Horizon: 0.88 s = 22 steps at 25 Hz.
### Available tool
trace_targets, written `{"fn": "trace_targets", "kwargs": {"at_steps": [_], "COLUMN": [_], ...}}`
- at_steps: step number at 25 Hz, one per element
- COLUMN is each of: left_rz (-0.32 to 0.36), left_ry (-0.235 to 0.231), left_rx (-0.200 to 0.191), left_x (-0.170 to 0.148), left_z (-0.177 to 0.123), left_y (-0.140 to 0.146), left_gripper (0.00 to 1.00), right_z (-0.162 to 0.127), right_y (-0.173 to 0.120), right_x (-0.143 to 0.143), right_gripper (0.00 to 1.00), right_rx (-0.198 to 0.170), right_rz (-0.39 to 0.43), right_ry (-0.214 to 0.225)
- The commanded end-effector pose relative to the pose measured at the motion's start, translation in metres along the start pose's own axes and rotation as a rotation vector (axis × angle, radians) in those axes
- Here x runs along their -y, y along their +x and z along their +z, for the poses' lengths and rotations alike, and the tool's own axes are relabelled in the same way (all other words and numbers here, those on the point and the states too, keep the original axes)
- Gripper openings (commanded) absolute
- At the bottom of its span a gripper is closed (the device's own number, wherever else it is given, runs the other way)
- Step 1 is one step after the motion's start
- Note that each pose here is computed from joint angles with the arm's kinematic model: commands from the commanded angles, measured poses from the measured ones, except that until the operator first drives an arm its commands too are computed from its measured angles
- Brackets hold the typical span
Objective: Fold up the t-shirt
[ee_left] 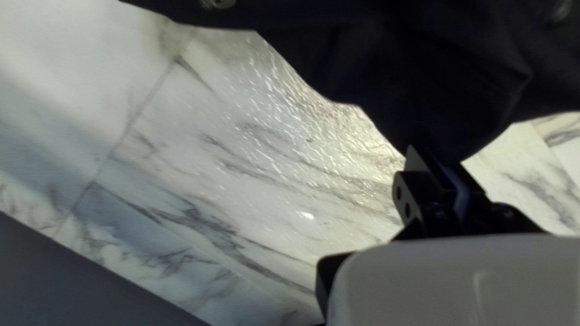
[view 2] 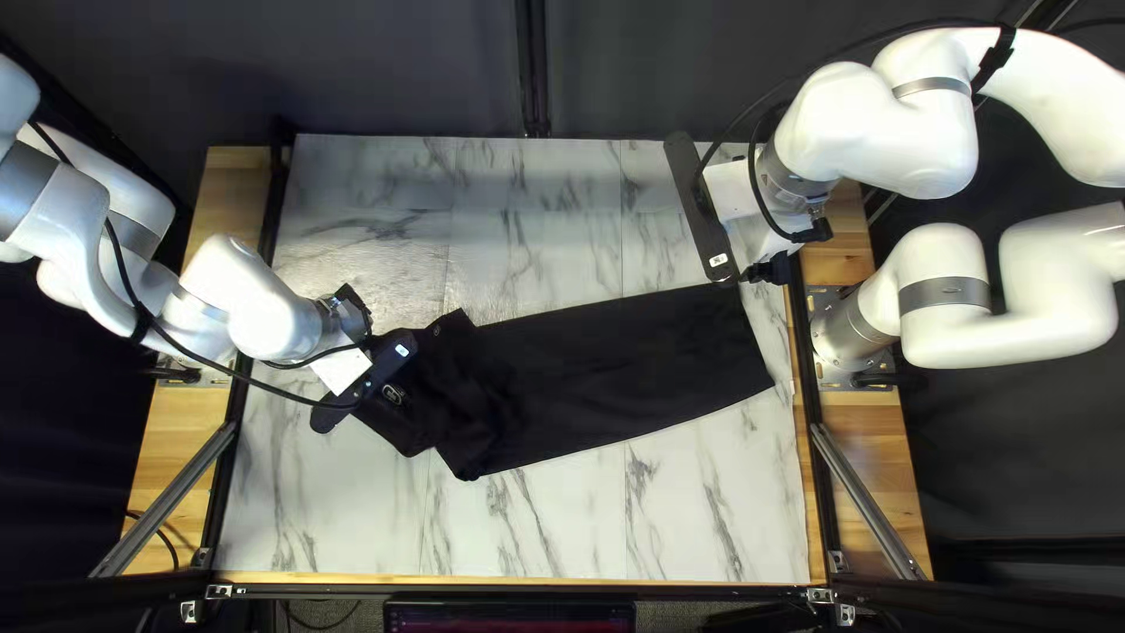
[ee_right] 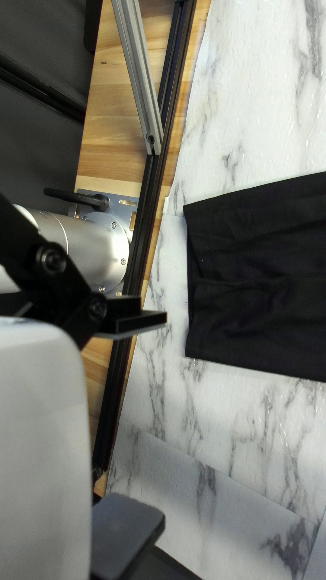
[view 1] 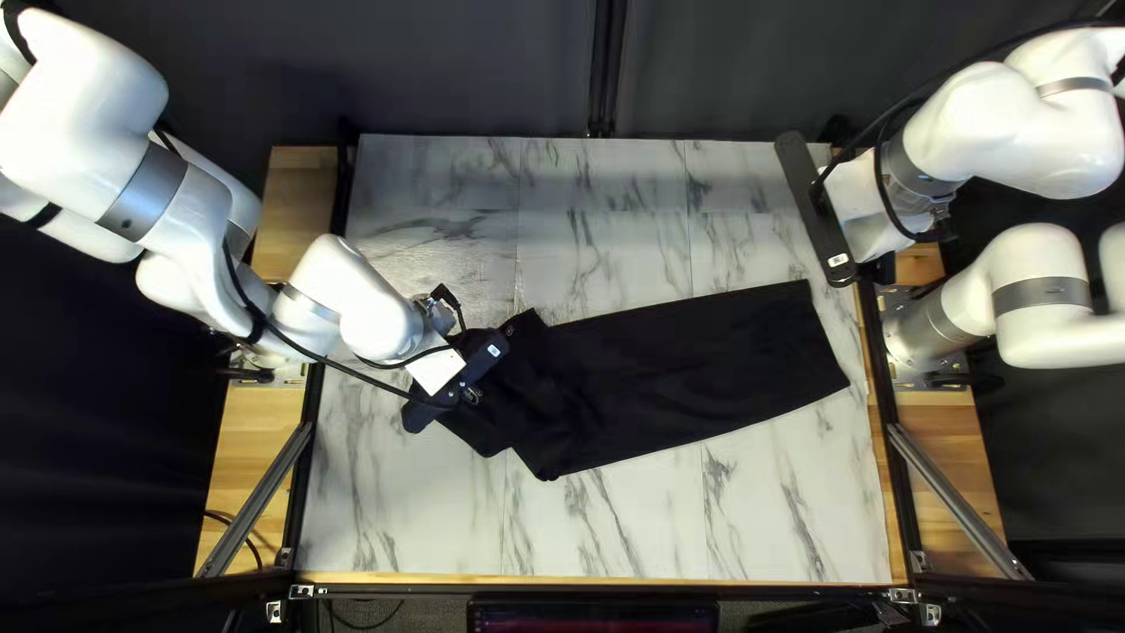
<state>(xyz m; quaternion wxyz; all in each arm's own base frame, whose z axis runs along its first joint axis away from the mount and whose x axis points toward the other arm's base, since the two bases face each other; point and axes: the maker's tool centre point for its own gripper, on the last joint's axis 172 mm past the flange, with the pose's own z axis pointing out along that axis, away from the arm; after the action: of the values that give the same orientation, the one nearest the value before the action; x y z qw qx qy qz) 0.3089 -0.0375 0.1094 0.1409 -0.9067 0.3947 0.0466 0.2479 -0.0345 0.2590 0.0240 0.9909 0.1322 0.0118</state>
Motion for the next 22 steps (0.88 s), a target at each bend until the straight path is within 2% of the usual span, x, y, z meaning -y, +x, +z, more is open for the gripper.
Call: {"fn": "trace_targets", "kwargs": {"at_steps": [1,5,10,12,16,20,21,22], "left_rz": [0.025,0.035,0.055,0.068,0.084,0.094,0.098,0.101], "left_ry": [0.008,-0.007,-0.031,-0.045,-0.076,-0.100,-0.102,-0.102], "left_rx": [-0.002,-0.023,-0.046,-0.054,-0.073,-0.091,-0.095,-0.098], "left_x": [0.023,0.061,0.111,0.134,0.158,0.163,0.162,0.161], "left_z": [-0.019,-0.034,-0.032,-0.018,0.019,0.044,0.046,0.045], "left_y": [0.018,0.035,0.055,0.065,0.076,0.085,0.086,0.087], "left_gripper": [0.00,0.00,0.00,0.00,0.00,0.00,0.61,1.00], "right_z": [0.000,0.000,0.000,0.000,0.000,0.000,0.000,0.000], "right_y": [0.000,0.000,0.000,0.000,0.000,0.000,0.000,0.000], "right_x": [0.000,0.000,0.000,0.000,0.000,0.000,0.000,0.000], "right_gripper": [1.00,1.00,1.00,1.00,1.00,1.00,1.00,1.00], "right_rx": [0.000,0.000,0.000,0.000,0.000,0.000,0.000,0.000], "right_rz": [0.000,0.000,0.000,0.000,0.000,0.000,0.000,0.000], "right_ry": [0.000,0.000,0.000,0.000,0.000,0.000,0.000,0.000]}}
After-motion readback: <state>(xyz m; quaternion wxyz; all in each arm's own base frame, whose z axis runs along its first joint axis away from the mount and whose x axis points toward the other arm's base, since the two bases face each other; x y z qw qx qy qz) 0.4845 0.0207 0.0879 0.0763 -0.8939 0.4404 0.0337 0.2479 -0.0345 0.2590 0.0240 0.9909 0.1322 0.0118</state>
